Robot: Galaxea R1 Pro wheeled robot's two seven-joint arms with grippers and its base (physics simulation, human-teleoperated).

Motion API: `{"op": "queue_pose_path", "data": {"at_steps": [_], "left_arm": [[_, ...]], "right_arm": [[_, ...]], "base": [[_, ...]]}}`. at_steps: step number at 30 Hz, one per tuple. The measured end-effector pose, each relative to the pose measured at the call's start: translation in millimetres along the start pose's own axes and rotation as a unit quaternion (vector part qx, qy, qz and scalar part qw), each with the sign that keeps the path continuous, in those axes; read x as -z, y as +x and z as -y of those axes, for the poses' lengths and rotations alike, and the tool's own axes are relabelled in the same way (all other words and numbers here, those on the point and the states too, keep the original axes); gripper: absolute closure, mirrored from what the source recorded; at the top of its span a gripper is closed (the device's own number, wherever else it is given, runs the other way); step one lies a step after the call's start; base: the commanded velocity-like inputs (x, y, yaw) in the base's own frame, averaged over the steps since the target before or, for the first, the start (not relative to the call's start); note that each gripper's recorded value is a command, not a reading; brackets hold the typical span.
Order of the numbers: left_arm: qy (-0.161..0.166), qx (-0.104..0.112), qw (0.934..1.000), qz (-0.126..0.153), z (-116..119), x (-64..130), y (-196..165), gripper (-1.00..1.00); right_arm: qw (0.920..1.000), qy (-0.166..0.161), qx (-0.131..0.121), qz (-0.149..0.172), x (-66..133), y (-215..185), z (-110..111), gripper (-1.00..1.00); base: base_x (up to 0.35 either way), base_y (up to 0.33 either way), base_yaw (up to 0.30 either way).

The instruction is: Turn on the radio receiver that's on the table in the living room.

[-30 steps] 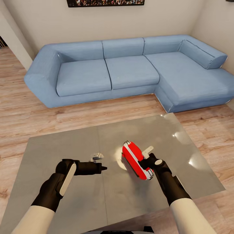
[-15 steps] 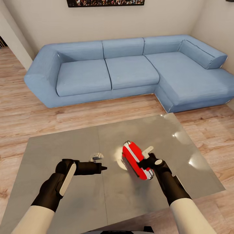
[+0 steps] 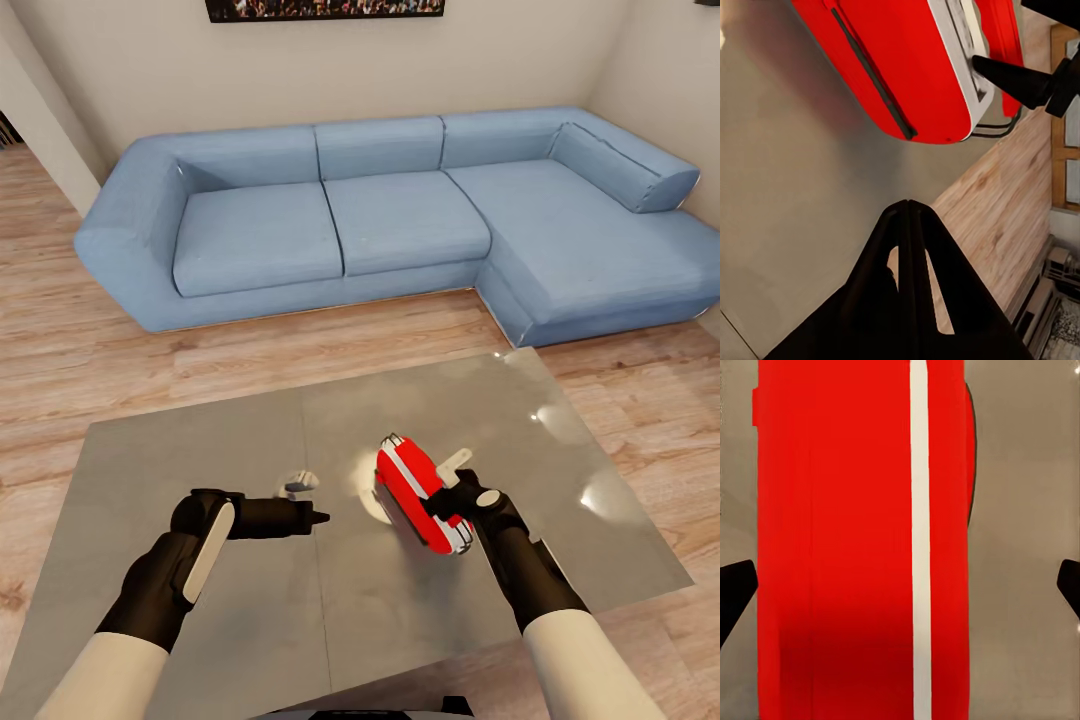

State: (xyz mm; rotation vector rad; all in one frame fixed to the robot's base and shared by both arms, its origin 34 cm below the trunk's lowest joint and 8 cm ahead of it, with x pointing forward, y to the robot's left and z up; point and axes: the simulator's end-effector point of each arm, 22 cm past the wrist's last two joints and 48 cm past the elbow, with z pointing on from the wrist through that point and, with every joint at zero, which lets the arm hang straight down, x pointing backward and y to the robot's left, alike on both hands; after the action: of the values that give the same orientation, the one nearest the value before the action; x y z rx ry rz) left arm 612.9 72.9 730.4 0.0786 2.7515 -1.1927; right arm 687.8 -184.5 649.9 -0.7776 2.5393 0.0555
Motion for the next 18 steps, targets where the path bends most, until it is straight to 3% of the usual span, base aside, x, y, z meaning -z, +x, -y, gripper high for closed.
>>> {"op": "queue_pose_path", "data": {"at_steps": [10, 18], "left_arm": [[0.000, -0.001, 1.0000, 0.000, -0.2, 0.5, -0.3, 1.00], [0.001, 0.006, 0.9999, 0.016, -2.5, 7.8, -9.6, 1.00]], "right_arm": [[0.9992, -0.005, -0.002, 0.039, 26.9, -46.2, 14.6, -1.00], [0.9964, -0.031, -0.032, 0.072, 89.2, -102.7, 27.8, -1.00]], "base": [[0.000, 0.000, 0.000], [0.000, 0.000, 0.000]]}}
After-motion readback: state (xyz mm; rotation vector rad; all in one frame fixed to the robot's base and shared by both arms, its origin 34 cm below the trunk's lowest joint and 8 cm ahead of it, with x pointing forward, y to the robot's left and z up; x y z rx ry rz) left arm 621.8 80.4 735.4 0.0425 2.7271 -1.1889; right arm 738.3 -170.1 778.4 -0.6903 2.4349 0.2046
